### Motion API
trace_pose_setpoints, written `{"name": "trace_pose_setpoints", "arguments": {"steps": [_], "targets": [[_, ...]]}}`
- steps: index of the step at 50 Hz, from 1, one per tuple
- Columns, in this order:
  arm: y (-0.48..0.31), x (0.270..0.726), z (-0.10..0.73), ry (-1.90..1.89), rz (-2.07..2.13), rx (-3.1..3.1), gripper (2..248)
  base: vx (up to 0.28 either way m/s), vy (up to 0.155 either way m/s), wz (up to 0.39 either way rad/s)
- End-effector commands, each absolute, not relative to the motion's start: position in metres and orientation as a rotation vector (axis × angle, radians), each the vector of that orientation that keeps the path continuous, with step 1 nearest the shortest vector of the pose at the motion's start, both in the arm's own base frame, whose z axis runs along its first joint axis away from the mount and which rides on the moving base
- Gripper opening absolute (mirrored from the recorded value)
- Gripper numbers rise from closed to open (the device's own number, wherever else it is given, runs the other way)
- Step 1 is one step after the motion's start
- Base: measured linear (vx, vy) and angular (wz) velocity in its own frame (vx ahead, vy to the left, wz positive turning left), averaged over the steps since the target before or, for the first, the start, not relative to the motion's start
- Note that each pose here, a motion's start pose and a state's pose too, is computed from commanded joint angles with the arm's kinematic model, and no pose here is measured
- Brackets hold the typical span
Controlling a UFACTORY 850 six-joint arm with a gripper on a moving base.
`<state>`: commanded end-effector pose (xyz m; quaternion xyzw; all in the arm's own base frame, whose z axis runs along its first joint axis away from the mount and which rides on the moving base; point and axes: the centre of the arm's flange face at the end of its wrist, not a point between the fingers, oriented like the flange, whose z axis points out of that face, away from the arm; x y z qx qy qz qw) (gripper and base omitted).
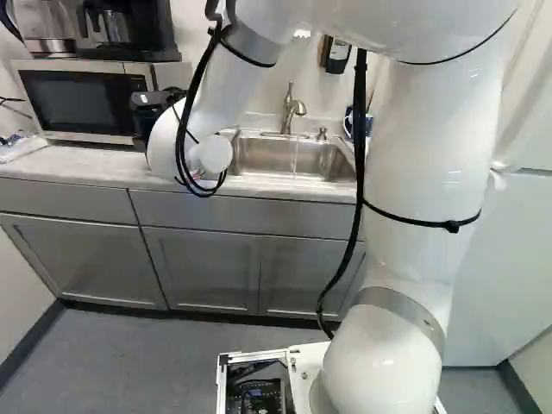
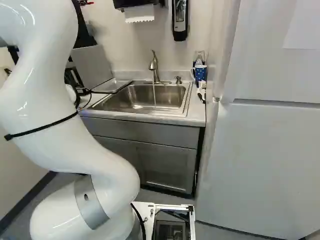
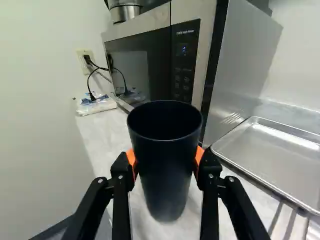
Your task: Rinse the cup and place it in the tray
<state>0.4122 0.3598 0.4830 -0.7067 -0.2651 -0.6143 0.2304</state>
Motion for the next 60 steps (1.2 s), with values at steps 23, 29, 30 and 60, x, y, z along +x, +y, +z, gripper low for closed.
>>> {"name": "trace_pose_setpoints", "arguments": {"steps": [23,29,30,60], "targets": [[0.320,0.410,0.509,-0.667,-1.758,-1.938,125,0.000,0.000,0.000],[0.310,0.411,0.509,-0.653,-1.767,-1.950,125,0.000,0.000,0.000],[0.309,0.412,0.509,-0.651,-1.769,-1.952,125,0.000,0.000,0.000],[0.261,0.421,0.509,-0.573,-1.819,-2.012,125,0.000,0.000,0.000]]}}
